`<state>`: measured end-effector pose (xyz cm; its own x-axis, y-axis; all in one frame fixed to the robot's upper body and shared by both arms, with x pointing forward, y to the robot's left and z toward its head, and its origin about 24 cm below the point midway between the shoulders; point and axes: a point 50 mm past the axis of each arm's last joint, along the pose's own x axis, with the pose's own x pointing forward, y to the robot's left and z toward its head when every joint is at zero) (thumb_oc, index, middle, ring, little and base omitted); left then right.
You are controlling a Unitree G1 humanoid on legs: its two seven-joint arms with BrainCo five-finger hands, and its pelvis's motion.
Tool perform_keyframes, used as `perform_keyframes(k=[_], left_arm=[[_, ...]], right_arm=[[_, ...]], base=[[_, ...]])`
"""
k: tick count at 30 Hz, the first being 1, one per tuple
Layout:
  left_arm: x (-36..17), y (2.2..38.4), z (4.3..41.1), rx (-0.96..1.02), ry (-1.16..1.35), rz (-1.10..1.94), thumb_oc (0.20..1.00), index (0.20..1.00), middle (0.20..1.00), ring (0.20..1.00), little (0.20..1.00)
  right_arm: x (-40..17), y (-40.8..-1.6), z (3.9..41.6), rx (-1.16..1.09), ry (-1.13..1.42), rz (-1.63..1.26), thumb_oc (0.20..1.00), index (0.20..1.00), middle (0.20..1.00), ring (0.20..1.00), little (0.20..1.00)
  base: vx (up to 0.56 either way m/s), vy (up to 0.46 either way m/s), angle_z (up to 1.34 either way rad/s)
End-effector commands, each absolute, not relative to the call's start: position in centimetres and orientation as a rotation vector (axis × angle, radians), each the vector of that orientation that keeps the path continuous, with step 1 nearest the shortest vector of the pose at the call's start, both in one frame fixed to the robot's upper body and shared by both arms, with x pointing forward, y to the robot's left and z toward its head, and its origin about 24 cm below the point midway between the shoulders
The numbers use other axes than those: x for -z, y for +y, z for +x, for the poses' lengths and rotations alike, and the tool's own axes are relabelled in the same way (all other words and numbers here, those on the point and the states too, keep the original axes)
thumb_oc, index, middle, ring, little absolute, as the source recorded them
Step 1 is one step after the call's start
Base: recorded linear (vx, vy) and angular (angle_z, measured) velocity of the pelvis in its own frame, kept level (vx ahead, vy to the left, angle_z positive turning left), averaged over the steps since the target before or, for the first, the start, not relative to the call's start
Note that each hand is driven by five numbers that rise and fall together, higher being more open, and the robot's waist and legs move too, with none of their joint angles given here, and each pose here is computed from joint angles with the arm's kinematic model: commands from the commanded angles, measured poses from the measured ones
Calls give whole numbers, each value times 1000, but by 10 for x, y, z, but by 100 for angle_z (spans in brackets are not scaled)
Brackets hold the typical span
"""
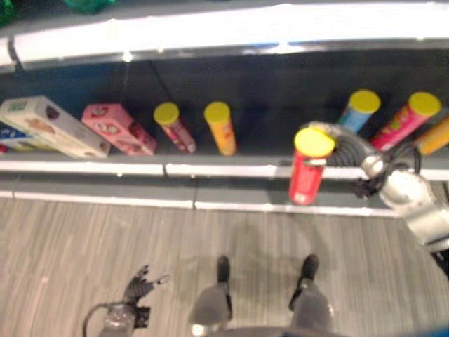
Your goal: Put the goods on the table back onto the shelves and tidy them up.
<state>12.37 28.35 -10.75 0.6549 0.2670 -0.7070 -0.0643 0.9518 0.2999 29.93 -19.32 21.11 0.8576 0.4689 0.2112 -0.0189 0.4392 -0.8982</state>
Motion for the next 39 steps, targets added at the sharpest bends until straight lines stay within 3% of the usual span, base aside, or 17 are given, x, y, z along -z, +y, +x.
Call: perform_keyframes(k=[1, 12, 39], left_arm=[[98, 294, 130, -214, 786, 297, 1000, 1000, 1000, 1000, 1000], [62, 290, 178, -221, 559, 290, 1000, 1000, 1000, 1000, 1000], [59, 274, 193, -189, 503, 353, 1000, 1000, 1000, 1000, 1000]], right_arm=[[-253, -181, 293, -268, -693, -1113, 200, 200, 200, 200, 200], [-295, -184, 293, -96, -856, -1174, 200, 200, 200, 200, 200], [-362, -181, 297, 364, -1149, -1273, 200, 200, 200, 200, 200]], base=[[-104, -41, 0], [-98, -54, 12], [-1, -8, 4]])
